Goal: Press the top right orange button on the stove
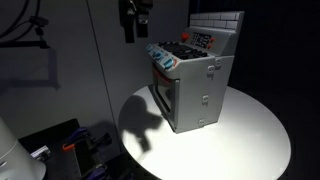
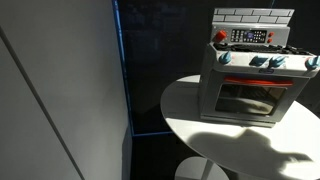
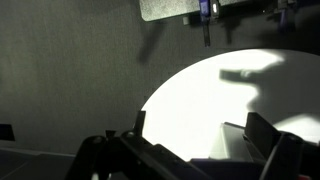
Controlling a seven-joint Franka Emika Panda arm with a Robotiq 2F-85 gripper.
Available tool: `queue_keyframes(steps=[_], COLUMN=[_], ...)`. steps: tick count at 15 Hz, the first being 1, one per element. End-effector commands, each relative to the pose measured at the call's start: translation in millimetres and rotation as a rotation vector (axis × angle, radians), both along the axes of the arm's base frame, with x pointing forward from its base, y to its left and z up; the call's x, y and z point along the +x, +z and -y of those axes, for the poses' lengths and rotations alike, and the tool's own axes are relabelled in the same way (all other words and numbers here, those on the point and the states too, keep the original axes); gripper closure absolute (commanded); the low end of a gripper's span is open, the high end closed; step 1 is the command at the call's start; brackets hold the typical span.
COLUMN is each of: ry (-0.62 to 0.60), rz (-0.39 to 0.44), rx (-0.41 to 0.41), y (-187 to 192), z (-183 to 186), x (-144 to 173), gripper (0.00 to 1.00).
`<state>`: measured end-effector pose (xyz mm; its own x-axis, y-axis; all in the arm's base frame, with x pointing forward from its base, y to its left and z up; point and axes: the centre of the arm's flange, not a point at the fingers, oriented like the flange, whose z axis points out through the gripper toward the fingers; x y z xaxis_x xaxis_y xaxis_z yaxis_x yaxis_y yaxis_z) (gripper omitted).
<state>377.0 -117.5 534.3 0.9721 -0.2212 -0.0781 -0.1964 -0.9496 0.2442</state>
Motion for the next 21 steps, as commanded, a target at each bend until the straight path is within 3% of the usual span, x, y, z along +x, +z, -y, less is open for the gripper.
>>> queue_keyframes(steps=[1,5,15,21], ry=[-0.068,-0.115,-0.091,-0.105], rz=[0.088,0.166,0.139,0.224], rx=[0.023,0.006,0.0,0.011], y=[8,9,0,-2], z=[4,4,1,4], x=[29,44,36,59], gripper=[0.0,0.0,0.0,0.0])
